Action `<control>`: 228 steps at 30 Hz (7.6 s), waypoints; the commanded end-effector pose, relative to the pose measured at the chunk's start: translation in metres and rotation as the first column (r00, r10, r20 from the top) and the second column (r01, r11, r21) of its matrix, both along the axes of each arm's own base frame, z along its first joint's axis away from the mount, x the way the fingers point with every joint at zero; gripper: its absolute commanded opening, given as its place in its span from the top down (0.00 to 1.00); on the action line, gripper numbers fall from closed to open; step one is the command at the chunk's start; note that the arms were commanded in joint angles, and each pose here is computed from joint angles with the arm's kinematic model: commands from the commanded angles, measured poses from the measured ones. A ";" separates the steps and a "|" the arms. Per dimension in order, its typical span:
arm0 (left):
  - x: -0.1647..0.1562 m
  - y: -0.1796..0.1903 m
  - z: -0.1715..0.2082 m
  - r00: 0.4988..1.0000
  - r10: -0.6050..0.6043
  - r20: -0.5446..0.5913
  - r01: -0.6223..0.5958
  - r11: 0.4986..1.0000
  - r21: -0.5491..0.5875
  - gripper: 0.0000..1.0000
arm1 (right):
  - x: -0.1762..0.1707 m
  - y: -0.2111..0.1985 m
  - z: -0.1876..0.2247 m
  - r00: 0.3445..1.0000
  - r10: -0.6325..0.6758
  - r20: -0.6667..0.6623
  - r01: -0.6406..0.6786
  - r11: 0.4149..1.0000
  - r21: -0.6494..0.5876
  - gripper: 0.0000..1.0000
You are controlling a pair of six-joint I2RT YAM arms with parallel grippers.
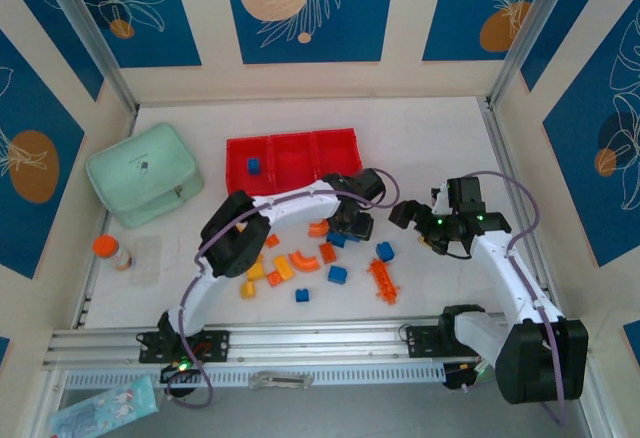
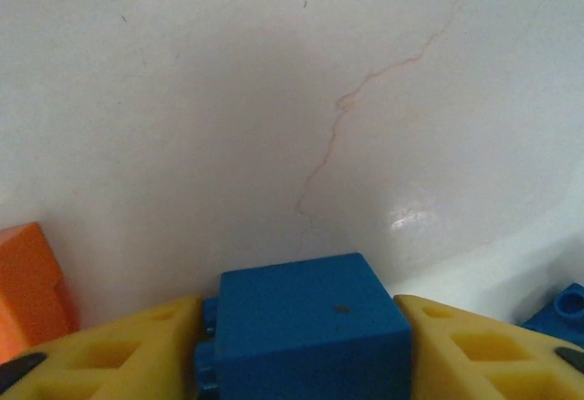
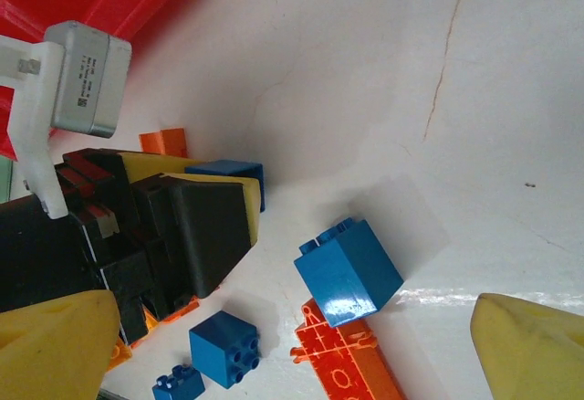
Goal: Sort the legos into containers by color
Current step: Pick up the lego from the center of the table, then place the lego in the container, then pick up the lego from the center of the table, then place the lego in the container, then pick up the lego from the middle-left of the table.
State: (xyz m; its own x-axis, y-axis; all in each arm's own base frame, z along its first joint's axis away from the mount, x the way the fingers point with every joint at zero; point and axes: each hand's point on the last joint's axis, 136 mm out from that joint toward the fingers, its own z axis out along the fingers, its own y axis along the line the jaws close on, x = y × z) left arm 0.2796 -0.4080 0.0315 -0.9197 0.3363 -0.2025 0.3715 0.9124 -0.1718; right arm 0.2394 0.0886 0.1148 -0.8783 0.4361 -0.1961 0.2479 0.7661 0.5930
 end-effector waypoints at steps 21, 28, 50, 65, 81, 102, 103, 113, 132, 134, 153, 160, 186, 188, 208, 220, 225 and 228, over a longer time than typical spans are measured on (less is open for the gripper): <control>0.015 0.003 0.086 0.991 0.026 0.129 -0.007 0.990 -0.142 0.72 | 0.003 0.025 0.027 0.992 0.106 0.062 -0.109 0.994 0.033 0.01; 0.032 0.046 0.129 0.974 0.103 0.204 -0.067 0.982 -0.177 0.72 | 0.007 0.054 0.041 0.977 0.197 0.082 -0.199 0.980 0.013 0.01; 0.141 0.252 0.126 0.857 0.429 0.286 -0.425 0.902 -0.080 0.73 | 0.041 0.162 0.045 0.911 0.388 0.138 -0.387 0.921 -0.038 0.01; 0.191 0.295 0.093 0.817 0.502 0.284 -0.517 0.856 -0.025 0.53 | 0.052 0.165 0.049 0.909 0.392 0.142 -0.389 0.920 -0.055 0.01; 0.155 0.284 0.127 0.840 0.485 0.243 -0.472 0.874 -0.113 0.41 | 0.053 0.141 0.055 0.924 0.348 0.156 -0.346 0.937 -0.044 0.01; -0.009 0.127 0.090 0.970 0.240 0.050 -0.229 0.960 -0.159 0.35 | -0.011 0.060 0.008 0.971 0.234 -0.053 -0.237 0.970 -0.051 0.01; -0.013 0.119 0.087 0.974 0.222 0.050 -0.212 0.965 -0.155 0.35 | -0.015 0.058 0.006 0.971 0.231 -0.055 -0.234 0.971 -0.049 0.01; -0.028 0.065 0.060 0.997 0.055 0.056 -0.055 0.998 -0.014 0.26 | -0.023 0.040 0.001 0.986 0.163 -0.026 -0.163 0.987 0.004 0.01; -0.029 0.048 0.009 0.999 0.003 0.039 -0.008 0.991 0.135 0.28 | -0.019 0.033 0.005 0.991 0.132 0.002 -0.132 0.991 0.032 0.01; -0.027 0.046 0.006 0.999 0.006 0.042 -0.011 0.991 0.134 0.31 | -0.019 0.033 0.004 0.991 0.132 0.002 -0.132 0.991 0.034 0.01; -0.019 0.046 0.024 0.995 0.008 0.099 -0.020 0.993 0.115 0.53 | -0.014 0.040 0.015 0.985 0.166 0.042 -0.169 0.984 0.057 0.01; -0.013 0.060 0.075 0.984 0.040 0.175 -0.048 0.998 0.040 0.54 | -0.009 0.061 0.027 0.964 0.253 0.082 -0.258 0.964 0.062 0.01; 0.145 0.281 0.111 0.862 0.397 0.314 -0.437 0.897 0.067 0.58 | 0.023 0.170 0.045 0.889 0.435 0.144 -0.437 0.899 -0.022 0.01; 0.162 0.289 0.105 0.856 0.407 0.319 -0.455 0.886 0.089 0.58 | 0.025 0.171 0.046 0.888 0.434 0.149 -0.435 0.900 -0.027 0.01; 0.223 0.297 0.106 0.836 0.456 0.305 -0.489 0.871 0.037 0.38 | 0.038 0.156 0.048 0.907 0.395 0.148 -0.395 0.918 -0.032 0.01; 0.125 0.244 0.139 0.892 0.417 0.177 -0.395 0.907 -0.146 0.38 | 0.014 0.110 0.042 0.935 0.348 0.068 -0.343 0.937 -0.070 0.01; 0.053 0.200 0.135 0.931 0.339 0.140 -0.315 0.934 -0.168 0.37 | -0.008 0.088 0.034 0.946 0.324 0.004 -0.322 0.944 -0.075 0.01; 0.015 0.168 0.126 0.952 0.288 0.101 -0.267 0.946 -0.182 0.37 | -0.022 0.071 0.026 0.961 0.275 -0.026 -0.276 0.957 -0.092 0.01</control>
State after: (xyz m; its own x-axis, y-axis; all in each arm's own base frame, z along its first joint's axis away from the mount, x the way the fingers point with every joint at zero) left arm 0.3237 -0.2165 0.1664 -0.9161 0.0306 -0.3997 0.1391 0.9594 -0.2454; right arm 0.2417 0.1782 0.1533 -0.9511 0.1433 -0.2736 -0.0319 0.8355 0.5486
